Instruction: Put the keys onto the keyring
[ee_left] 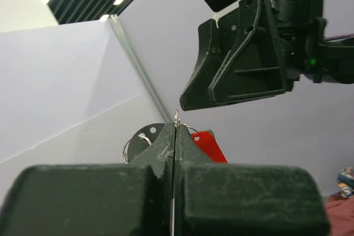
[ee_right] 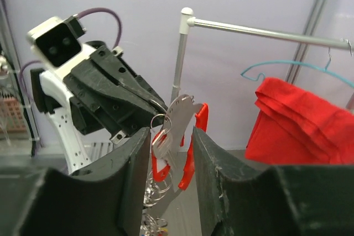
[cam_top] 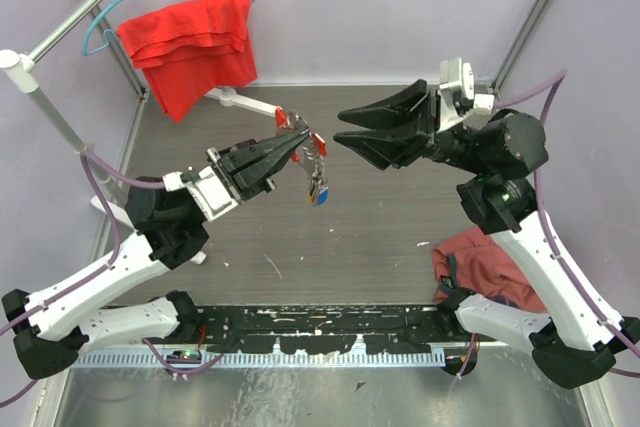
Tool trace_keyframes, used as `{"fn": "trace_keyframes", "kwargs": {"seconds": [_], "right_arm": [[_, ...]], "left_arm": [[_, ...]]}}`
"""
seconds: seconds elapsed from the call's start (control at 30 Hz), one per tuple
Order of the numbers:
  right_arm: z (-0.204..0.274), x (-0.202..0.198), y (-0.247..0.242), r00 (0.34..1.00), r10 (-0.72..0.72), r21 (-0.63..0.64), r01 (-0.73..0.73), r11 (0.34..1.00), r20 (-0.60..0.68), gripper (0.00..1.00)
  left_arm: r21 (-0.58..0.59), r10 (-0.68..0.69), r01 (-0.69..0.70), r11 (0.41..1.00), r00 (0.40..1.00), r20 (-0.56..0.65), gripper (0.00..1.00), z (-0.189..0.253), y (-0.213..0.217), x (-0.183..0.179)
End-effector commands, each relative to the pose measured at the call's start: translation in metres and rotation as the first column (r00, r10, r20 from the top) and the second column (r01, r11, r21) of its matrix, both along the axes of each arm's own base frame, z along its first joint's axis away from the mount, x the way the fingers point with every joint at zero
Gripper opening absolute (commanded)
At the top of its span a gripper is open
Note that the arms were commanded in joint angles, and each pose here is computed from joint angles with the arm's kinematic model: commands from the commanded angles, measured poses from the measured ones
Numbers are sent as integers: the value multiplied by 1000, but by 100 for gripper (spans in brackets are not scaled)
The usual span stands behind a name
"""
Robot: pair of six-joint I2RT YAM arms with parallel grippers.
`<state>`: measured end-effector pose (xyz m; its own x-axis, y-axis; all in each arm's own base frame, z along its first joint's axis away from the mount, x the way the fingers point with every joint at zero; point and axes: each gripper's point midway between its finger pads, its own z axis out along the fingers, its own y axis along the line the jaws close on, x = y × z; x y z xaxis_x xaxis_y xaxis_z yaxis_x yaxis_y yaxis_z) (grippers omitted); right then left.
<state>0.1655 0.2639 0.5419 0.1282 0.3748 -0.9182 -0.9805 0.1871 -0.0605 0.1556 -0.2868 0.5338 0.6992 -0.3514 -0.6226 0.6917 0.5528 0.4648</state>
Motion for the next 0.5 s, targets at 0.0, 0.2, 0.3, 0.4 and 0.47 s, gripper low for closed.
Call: {"fn": "trace_keyframes", "kwargs": {"seconds": [0.0,0.2,0.3,0.4,0.47], "right_arm": [[15,-35,-7,963,78,-94,-55,994,257,39],[13,-59,-7,925,217,-178,-167,970,313,36],[10,-64,-7,919,249,-199,-194,961,306,36],[8,-63,-6,920,255,-203,-200,958,298,36],[7,-63,-5,920,263,-207,-208,956,290,36]], "left_arm": [[-65,-203,203,977,979,6,0,20,8,-39],[-89,-334,332,939,942,-14,0,22,6,-57],[-88,-359,356,930,933,-18,0,21,5,-60],[-69,-383,381,922,924,-12,0,20,1,-64],[-62,-399,397,916,917,-16,0,19,-2,-65]]}}
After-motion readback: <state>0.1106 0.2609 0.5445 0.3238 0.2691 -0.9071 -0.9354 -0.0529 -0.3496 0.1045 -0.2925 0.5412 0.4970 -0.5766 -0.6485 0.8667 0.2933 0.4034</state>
